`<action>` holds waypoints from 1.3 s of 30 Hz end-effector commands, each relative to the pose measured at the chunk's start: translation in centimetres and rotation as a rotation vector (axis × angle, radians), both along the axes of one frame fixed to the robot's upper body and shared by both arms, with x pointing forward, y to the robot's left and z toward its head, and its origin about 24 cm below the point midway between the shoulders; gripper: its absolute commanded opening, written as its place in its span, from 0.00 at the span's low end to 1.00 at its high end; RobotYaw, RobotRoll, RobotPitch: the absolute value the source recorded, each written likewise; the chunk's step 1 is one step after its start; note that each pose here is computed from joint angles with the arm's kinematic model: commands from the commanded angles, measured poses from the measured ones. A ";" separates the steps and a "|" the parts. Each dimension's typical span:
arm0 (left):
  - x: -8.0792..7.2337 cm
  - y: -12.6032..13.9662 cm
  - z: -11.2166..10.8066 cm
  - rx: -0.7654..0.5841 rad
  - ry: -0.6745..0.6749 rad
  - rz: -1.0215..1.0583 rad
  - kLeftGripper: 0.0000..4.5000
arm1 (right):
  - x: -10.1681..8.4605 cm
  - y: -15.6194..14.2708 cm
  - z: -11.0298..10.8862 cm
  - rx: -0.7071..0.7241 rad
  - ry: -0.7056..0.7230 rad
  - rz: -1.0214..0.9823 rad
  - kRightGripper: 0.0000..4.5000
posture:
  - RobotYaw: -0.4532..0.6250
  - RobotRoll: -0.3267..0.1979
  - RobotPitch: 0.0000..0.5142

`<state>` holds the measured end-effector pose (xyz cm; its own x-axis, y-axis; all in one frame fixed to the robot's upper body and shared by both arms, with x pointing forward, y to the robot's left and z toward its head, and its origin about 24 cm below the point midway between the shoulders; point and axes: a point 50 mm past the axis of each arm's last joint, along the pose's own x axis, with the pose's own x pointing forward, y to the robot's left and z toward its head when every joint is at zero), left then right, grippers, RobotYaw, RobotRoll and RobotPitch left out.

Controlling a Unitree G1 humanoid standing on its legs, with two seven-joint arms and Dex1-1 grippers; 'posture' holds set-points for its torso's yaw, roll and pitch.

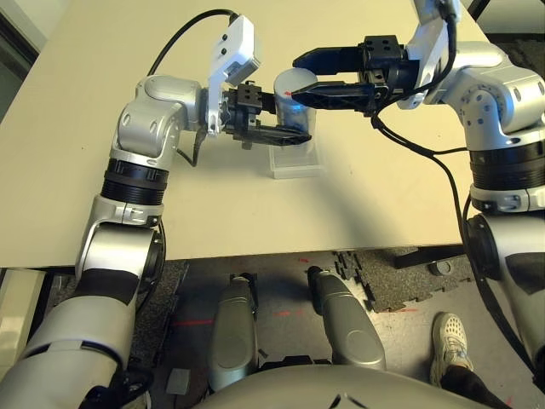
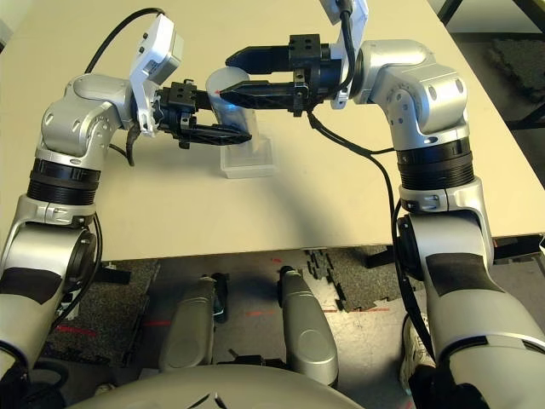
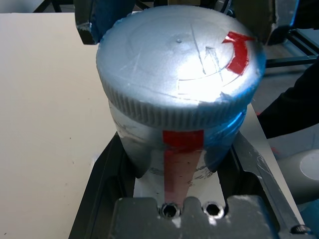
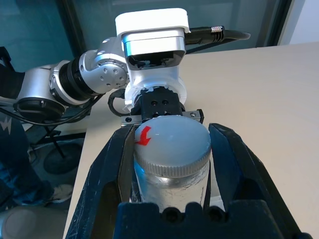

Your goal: Pour the medicine from the bottle into the box.

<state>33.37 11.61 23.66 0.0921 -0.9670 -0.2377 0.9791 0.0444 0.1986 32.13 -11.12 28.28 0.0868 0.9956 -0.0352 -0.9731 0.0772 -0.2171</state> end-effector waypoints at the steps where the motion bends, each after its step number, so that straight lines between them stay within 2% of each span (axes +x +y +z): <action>1: -0.4 -0.1 0.1 -0.011 -0.008 -0.035 0.54 | -0.3 -0.9 0.2 -0.029 -0.014 -0.056 0.77 | 0.43 0.62 0.42; 4: -0.3 0.1 0.1 -0.012 -0.008 -0.028 0.54 | -1.5 -1.5 2.2 0.011 -0.022 -0.057 0.99 | 0.43 0.62 0.42; 5: -0.3 0.1 0.0 -0.012 -0.008 -0.024 0.54 | -1.8 -1.8 2.7 0.021 -0.027 -0.062 1.00 | 0.43 0.62 0.42; 9: -0.1 0.4 -0.2 -0.013 -0.005 -0.007 0.54 | -2.7 -1.8 3.3 0.008 -0.057 -0.106 1.00 | 0.43 0.62 0.41; 14: 0.2 0.7 -0.4 -0.012 -0.006 0.013 0.54 | -3.4 -0.1 2.2 -0.012 -0.066 -0.121 1.00 | 0.42 0.62 0.40; 19: 0.4 0.7 -0.6 -0.005 -0.010 0.013 0.54 | -2.6 1.7 0.4 -0.075 -0.108 -0.194 1.00 | 0.42 0.62 0.39; 25: 0.6 0.4 -0.7 -0.008 -0.014 0.008 0.54 | -1.4 2.8 0.0 -0.094 -0.162 -0.262 1.00 | 0.41 0.62 0.38; 31: 0.6 0.4 -0.7 -0.006 -0.017 0.006 0.54 | -0.5 2.7 0.3 -0.066 -0.170 -0.322 1.00 | 0.41 0.62 0.39; 39: 0.8 1.0 -0.7 -0.007 -0.019 0.036 0.54 | -0.6 0.6 0.5 -0.030 -0.111 -0.375 1.00 | 0.42 0.62 0.39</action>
<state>34.23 12.37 23.08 0.1431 -0.9653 -0.2184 0.9727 0.0964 0.2111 31.29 -8.72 28.18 0.3716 0.9258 -0.0697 -0.8817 0.3283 -0.3389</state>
